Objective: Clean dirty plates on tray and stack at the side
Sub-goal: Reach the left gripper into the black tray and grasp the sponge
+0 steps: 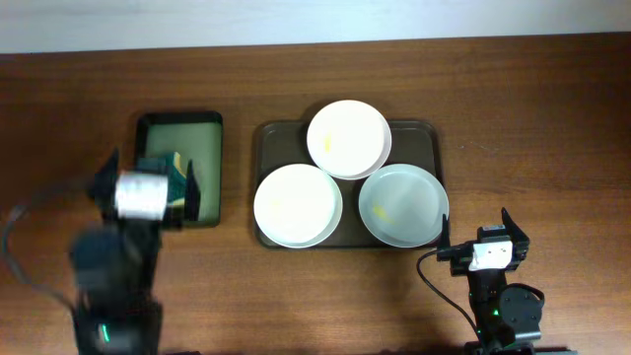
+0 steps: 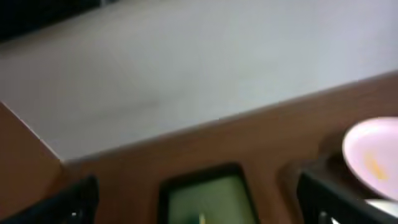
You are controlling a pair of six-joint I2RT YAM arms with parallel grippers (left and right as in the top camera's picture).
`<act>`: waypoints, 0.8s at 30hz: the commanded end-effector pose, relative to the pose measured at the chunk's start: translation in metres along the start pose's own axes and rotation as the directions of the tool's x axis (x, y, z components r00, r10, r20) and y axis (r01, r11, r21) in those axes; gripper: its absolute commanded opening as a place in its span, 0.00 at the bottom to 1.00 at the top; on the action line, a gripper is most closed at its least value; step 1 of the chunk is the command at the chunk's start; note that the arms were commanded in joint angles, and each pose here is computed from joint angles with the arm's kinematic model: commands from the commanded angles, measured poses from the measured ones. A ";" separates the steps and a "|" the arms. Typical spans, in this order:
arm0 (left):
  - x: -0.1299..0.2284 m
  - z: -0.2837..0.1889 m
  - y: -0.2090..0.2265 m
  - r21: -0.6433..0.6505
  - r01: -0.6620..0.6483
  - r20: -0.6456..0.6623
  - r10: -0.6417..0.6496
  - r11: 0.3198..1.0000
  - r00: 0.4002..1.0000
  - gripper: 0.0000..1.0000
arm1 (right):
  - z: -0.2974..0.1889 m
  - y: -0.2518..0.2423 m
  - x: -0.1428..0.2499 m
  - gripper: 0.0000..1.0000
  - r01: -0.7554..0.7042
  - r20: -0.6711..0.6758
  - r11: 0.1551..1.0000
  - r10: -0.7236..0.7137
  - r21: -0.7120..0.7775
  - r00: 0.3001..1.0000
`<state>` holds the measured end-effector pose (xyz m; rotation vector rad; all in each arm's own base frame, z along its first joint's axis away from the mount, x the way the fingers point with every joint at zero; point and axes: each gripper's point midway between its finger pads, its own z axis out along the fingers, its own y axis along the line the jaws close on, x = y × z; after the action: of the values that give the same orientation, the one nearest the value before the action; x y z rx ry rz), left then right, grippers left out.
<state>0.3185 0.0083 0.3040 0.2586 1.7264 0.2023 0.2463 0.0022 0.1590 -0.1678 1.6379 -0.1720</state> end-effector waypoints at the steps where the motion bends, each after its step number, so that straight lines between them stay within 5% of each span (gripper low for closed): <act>1: 0.011 0.052 -0.023 0.187 0.029 -0.157 0.001 0.982 0.988 0.99 | 0.000 -0.002 0.003 0.98 0.000 -0.007 1.000 0.000 0.014 1.000; 4: 0.038 0.088 -0.011 0.131 0.201 -0.352 -0.144 0.971 0.925 0.99 | 0.000 -0.002 0.003 0.98 0.000 -0.007 1.000 0.000 0.014 1.000; 8: 0.085 0.100 0.050 -0.063 0.376 -0.604 -0.335 0.924 0.723 0.99 | 0.000 -0.002 0.003 0.98 0.000 -0.007 1.000 0.000 0.014 1.000; 15: 0.125 0.109 0.027 0.023 0.578 -0.714 -0.392 0.815 0.581 0.99 | 0.000 -0.002 0.003 0.98 0.000 -0.007 1.000 0.000 0.014 1.000; 22: 0.189 0.121 0.006 -0.083 0.665 -0.820 -0.429 0.742 0.377 1.00 | 0.000 -0.002 0.003 0.98 0.000 -0.007 1.000 0.000 0.014 1.000; 24: 0.194 0.126 0.007 -0.083 0.662 -0.819 -0.429 0.745 0.381 0.99 | 0.000 -0.002 0.003 0.98 0.000 -0.007 1.000 0.000 0.014 1.000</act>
<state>0.4039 0.0701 0.1013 -0.3138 2.6862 -0.4925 0.2463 0.0022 0.1587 -0.1677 1.6391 -0.1723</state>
